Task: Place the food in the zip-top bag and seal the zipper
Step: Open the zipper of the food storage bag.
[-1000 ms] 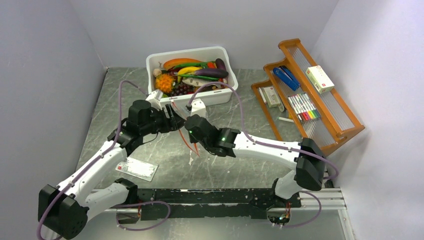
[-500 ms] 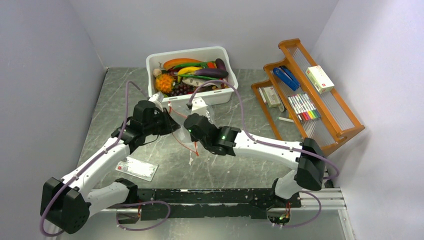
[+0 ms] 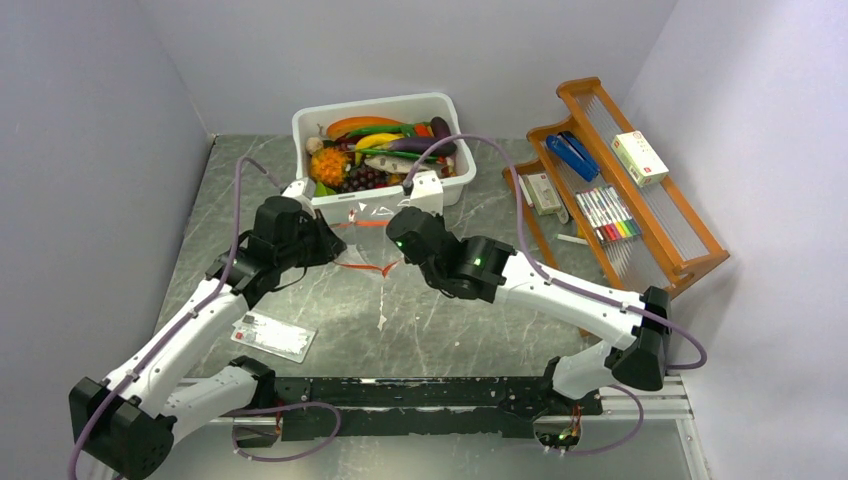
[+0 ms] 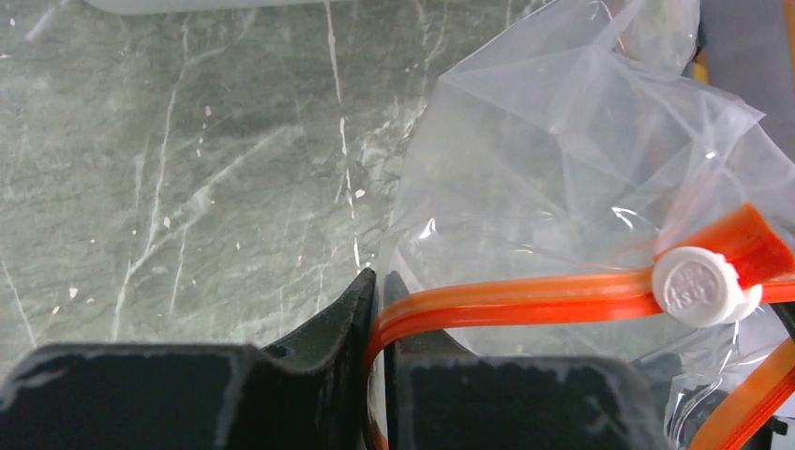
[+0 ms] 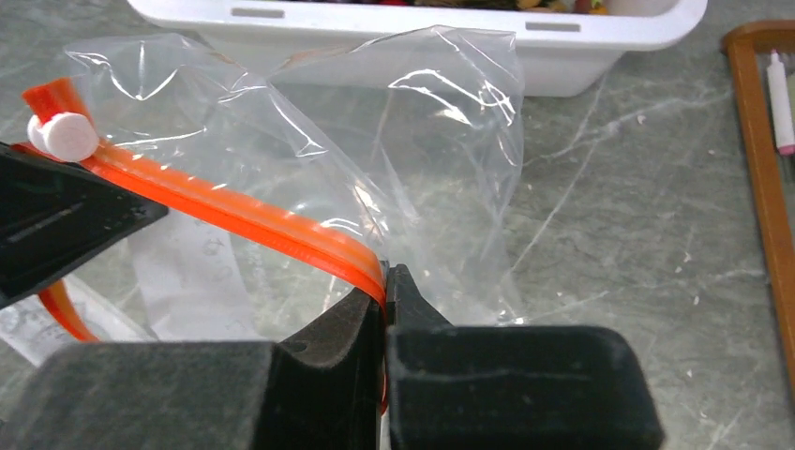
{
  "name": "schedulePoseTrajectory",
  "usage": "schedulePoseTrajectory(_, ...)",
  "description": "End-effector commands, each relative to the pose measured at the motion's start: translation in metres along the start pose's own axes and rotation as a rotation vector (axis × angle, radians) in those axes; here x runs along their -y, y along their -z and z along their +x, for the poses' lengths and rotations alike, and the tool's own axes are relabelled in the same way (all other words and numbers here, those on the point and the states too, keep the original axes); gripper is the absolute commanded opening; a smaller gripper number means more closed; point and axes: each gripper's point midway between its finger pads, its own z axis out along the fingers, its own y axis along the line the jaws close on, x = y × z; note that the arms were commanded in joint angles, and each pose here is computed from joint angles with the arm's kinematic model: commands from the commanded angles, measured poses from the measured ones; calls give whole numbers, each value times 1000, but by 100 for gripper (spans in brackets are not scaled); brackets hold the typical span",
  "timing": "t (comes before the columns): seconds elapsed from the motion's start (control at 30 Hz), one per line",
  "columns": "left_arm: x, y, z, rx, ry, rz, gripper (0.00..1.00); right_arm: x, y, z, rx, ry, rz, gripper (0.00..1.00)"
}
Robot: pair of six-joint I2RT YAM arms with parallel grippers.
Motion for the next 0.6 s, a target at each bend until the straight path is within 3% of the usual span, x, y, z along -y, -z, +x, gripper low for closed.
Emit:
schedulePoseTrajectory(0.0,-7,2,2,-32,-27,-46,7,20,0,7,3,9,59,0)
schedulePoseTrajectory(0.13,7,1,5,-54,-30,31,7,4,-8,25,-36,6,-6,0)
schedulePoseTrajectory(0.27,28,5,9,-53,-24,165,29,-12,-13,42,-60,-14,-93,0)
schedulePoseTrajectory(0.4,39,10,7,-33,-24,233,42,-5,-15,56,-98,-14,-56,0)
schedulePoseTrajectory(0.57,62,26,-4,21,-34,360,69,18,-9,51,-78,10,-5,0)
